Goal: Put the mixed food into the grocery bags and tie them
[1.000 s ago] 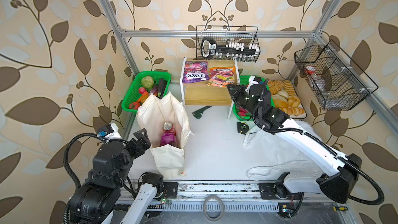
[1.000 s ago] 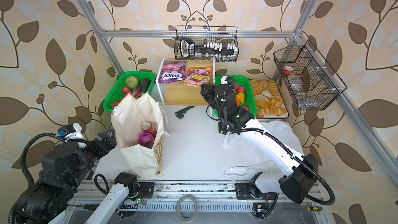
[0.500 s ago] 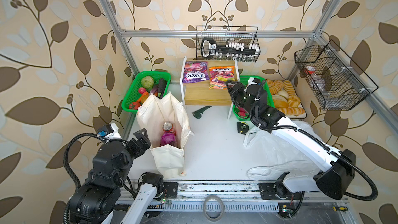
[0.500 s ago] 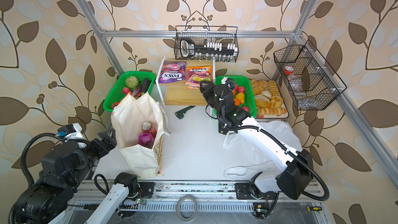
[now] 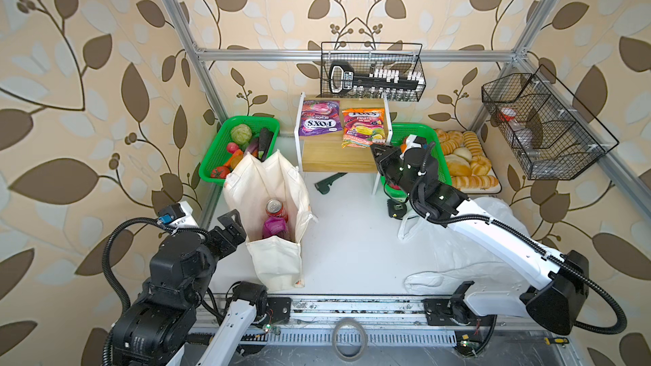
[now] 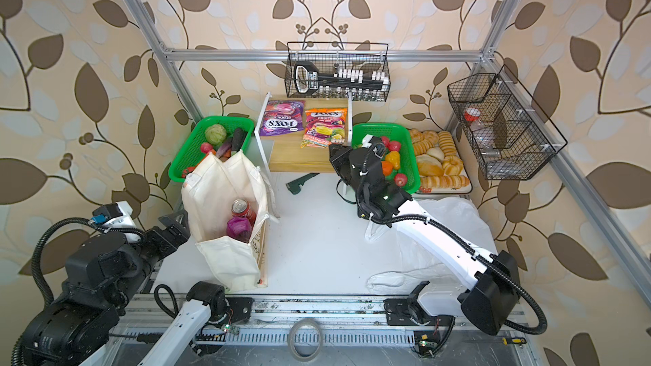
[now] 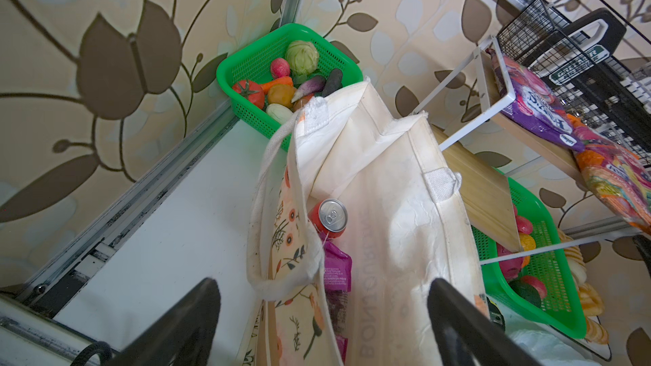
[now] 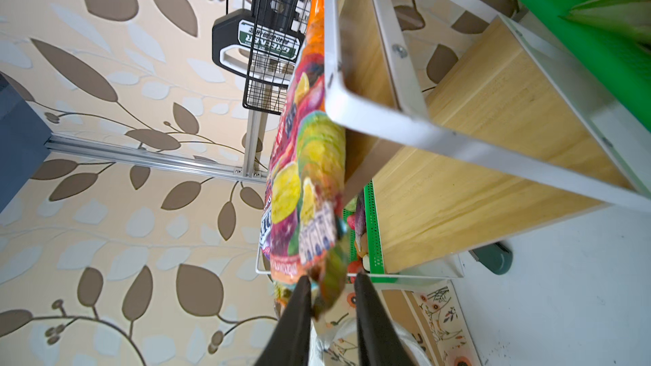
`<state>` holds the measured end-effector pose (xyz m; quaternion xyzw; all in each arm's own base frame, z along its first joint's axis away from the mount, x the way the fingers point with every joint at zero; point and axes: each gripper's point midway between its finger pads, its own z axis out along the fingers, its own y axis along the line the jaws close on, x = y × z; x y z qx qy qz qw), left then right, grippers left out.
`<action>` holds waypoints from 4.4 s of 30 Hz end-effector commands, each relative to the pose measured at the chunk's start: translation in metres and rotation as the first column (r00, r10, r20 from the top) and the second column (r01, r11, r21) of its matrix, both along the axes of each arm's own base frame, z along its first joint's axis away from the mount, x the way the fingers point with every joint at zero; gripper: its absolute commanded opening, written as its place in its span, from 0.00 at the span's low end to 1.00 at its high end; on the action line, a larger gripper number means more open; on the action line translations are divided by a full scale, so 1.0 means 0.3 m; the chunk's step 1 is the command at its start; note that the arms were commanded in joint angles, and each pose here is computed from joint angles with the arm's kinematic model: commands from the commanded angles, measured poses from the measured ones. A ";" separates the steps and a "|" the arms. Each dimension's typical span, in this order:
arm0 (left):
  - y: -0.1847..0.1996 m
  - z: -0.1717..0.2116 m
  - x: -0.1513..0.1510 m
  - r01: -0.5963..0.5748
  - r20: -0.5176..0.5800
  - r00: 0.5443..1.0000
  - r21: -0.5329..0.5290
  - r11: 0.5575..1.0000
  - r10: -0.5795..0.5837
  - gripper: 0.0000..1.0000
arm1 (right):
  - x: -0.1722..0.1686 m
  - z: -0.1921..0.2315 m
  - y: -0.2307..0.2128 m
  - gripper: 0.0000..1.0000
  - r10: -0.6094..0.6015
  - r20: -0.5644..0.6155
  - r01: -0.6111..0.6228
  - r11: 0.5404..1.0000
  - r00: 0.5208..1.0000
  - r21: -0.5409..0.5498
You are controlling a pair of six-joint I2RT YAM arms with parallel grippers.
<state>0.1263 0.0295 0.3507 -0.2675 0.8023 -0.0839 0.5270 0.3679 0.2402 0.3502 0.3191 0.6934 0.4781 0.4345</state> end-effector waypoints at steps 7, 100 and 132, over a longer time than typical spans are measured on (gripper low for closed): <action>0.009 0.022 -0.016 -0.006 0.018 1.000 0.017 1.000 0.005 0.94 | 0.038 0.026 -0.021 0.51 -0.032 0.039 0.030 0.998 0.999 0.054; -0.011 -0.164 0.019 -0.021 -0.125 0.992 -0.039 0.999 0.016 0.78 | -0.663 -0.134 0.986 0.04 0.950 -0.150 -0.882 0.187 0.275 -0.433; -0.009 -0.123 0.085 -0.061 -0.200 0.978 -0.040 0.997 0.052 0.95 | -0.383 0.024 0.558 0.55 0.748 -0.030 -0.631 0.537 0.663 -0.559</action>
